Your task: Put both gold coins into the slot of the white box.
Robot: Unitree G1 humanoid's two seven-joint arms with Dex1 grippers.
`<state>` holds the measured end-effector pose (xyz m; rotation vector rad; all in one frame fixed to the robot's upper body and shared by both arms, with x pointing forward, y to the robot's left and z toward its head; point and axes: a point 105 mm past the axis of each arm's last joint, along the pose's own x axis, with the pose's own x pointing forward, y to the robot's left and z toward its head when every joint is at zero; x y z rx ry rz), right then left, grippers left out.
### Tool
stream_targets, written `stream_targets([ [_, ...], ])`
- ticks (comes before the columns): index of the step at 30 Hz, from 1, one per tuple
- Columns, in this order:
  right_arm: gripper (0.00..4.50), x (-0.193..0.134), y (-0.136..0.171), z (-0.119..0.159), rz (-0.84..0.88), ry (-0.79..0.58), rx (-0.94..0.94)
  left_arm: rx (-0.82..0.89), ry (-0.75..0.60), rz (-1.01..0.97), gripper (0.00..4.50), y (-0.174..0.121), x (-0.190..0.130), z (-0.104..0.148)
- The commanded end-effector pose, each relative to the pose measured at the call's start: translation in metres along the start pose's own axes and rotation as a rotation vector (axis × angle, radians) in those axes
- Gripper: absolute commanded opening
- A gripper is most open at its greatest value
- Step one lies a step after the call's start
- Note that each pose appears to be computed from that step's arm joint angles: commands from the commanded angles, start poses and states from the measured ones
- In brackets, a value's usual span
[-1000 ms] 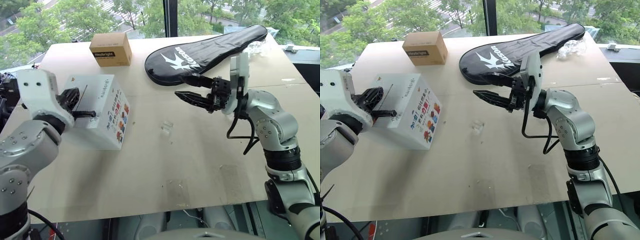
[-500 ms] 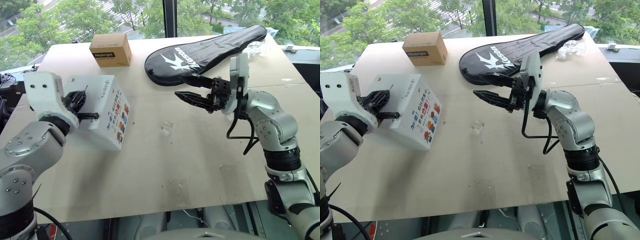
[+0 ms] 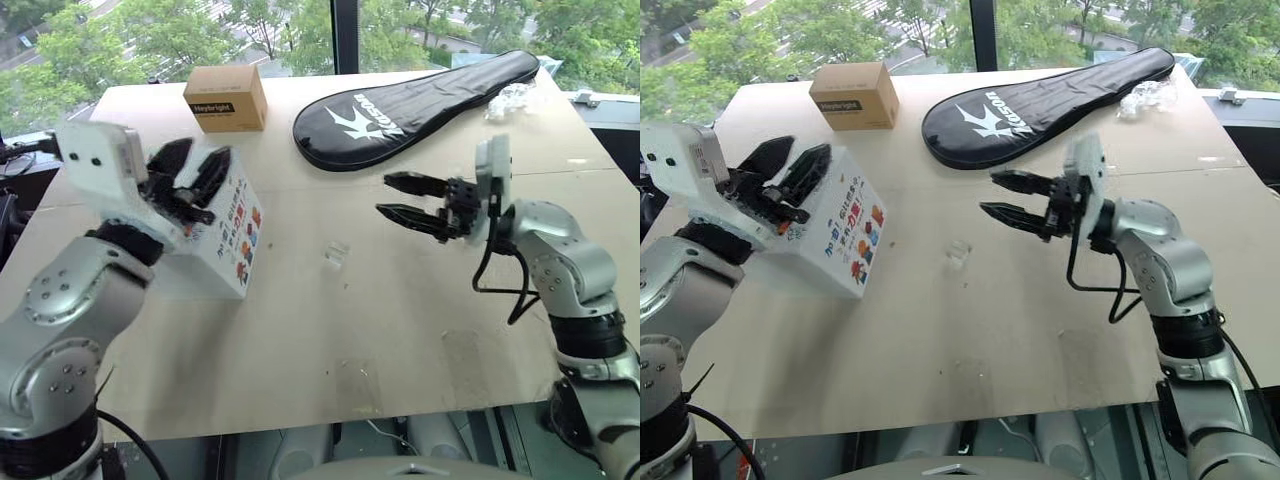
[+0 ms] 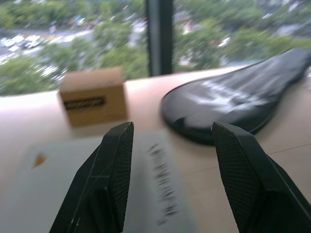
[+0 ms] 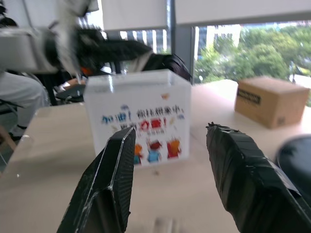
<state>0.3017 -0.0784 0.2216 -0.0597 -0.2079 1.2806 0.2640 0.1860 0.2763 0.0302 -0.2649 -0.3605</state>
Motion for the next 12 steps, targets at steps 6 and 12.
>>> stream_targets([
  [6,2.49,-0.081,0.016,-0.094,-0.230,0.189,0.040,-0.068,0.388,-0.265,2.55,-0.072,-0.060,-0.101],
  [12,2.49,-0.105,0.038,-0.130,-0.246,0.303,0.033,-0.009,0.498,-0.224,2.55,-0.060,-0.096,-0.153],
])
